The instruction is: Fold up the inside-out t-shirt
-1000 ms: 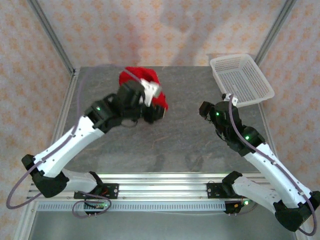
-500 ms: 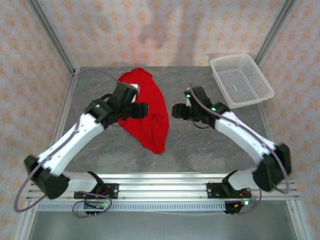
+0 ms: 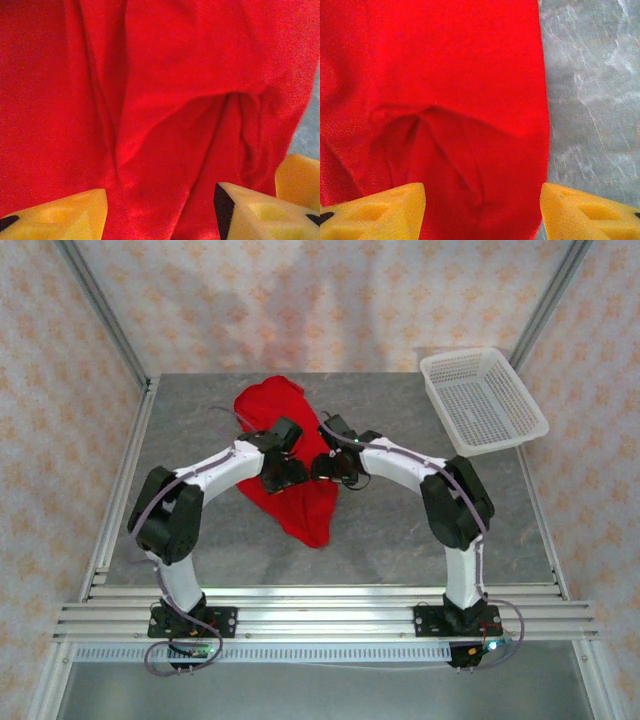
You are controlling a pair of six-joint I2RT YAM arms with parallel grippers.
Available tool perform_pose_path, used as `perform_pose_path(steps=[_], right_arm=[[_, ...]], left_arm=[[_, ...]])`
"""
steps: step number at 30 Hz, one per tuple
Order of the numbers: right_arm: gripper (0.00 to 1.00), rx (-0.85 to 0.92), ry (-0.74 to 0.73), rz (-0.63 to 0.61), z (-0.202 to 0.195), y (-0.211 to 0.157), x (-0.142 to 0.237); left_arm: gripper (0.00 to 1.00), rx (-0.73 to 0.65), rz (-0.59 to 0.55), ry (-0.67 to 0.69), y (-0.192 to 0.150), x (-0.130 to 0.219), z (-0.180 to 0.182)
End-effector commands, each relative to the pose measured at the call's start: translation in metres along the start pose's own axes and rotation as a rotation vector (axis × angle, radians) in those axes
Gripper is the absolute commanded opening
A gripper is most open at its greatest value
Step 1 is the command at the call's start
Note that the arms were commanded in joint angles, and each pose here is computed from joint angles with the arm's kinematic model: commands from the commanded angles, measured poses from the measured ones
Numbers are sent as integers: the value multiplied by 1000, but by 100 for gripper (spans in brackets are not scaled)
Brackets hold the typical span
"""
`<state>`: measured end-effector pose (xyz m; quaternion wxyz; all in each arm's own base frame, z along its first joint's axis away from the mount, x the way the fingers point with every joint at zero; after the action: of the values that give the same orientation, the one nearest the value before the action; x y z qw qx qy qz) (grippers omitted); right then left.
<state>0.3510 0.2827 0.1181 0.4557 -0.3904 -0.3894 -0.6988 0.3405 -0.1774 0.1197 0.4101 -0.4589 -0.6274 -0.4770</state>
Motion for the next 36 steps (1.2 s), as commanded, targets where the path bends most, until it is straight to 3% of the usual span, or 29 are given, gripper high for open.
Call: perform_pose_path(steps=[1,4,6,8,9,11,12,18,23,26,32,36], right_arm=[[60,-8,-2,6,11,10,-16],[56,-18,4,40,16,10,-30],[48,-37,-14,39,13,10,-37],[25,-37,-43,25,8,12,-39],[16,-36,-45,24,7,14,-38],[2,-40,4,41,10,19,-27],[0,-39,49,50,14,23,-13],[0,70,522,124,54,12,102],[0,88,836,197,63,-16,165],[0,58,878,206,58,-23,170],[0,50,871,205,56,-25,174],[0,104,868,194,56,-27,180]], left_arm=[[56,55,-6,-36,9,-9,-3],[47,49,5,-87,9,-17,-8],[31,50,20,-91,8,-23,-7],[7,69,25,-92,9,-26,-2],[0,80,12,-115,12,-24,-1],[0,85,-20,-146,19,-10,3],[0,81,-51,-163,25,4,6],[0,40,-229,-223,48,93,28],[0,-47,-285,-215,49,121,34],[22,-91,-301,-246,44,131,31],[61,-305,-492,-370,18,187,19],[72,-435,-394,-459,-3,186,9]])
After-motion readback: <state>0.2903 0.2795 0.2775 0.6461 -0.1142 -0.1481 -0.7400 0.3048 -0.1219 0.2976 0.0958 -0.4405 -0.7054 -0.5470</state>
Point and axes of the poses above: each hand's point on the last joint's axis, 136 mm out from that joint toward the fingers, its own x axis back along the fingers, its own z axis along the line the jaws close on, y = z × x, the point moved 6 cm from there along x, back along the fingers, and after that the axes turned 15 degrees about -x, right-handed, at the moved point
